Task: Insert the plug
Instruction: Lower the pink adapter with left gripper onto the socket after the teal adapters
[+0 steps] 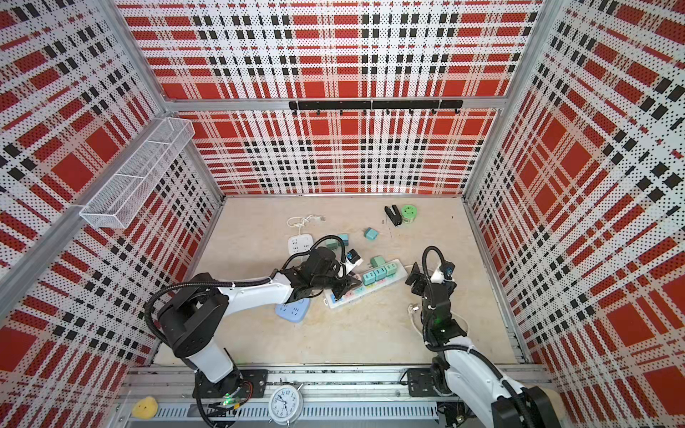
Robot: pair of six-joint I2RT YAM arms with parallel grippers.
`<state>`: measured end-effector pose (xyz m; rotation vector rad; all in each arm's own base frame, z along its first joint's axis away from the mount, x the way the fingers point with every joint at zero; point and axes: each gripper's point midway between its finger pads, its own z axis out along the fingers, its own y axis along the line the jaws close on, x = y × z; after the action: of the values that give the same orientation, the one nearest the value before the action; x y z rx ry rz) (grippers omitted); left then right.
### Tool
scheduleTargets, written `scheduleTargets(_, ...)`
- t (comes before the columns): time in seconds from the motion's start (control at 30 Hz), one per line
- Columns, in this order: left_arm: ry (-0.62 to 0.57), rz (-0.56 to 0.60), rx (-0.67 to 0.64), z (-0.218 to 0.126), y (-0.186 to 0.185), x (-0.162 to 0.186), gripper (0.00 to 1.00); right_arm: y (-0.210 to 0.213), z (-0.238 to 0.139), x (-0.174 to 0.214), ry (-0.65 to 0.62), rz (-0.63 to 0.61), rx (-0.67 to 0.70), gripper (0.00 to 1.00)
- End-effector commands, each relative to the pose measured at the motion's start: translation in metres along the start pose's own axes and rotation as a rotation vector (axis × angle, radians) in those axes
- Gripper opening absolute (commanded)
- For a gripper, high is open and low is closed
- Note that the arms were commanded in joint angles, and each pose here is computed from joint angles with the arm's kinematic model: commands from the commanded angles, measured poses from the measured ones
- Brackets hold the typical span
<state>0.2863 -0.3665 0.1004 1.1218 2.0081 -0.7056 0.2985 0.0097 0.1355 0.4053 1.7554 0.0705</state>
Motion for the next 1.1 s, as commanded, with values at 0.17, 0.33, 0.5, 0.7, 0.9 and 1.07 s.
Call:
scheduleTargets(0.17,-0.006,-0.016,0.02,0.01,0.003,-0.009,0.0,0.011,0.001,-0.015,-0.038,0.038,-0.044,1.0)
scheduleTargets(0.33,0.005,-0.035,0.004,0.012,0.009,-0.006,0.0,0.011,0.0,-0.014,-0.035,0.037,-0.045,1.0)
scheduleTargets(0.5,0.019,-0.037,-0.007,0.014,0.013,-0.003,0.0,0.011,0.002,-0.014,-0.032,0.035,-0.044,1.0)
scheduleTargets(0.7,0.029,-0.041,-0.011,0.015,0.016,0.001,0.0,0.011,0.001,-0.014,-0.035,0.036,-0.042,1.0)
scheduleTargets(0.9,0.035,-0.044,0.011,0.02,0.014,0.002,0.0,0.011,0.001,-0.014,-0.033,0.039,-0.041,1.0)
scheduleTargets(1.07,0.035,-0.036,0.028,0.02,0.009,0.001,0.0,0.011,0.002,-0.014,-0.032,0.037,-0.04,1.0)
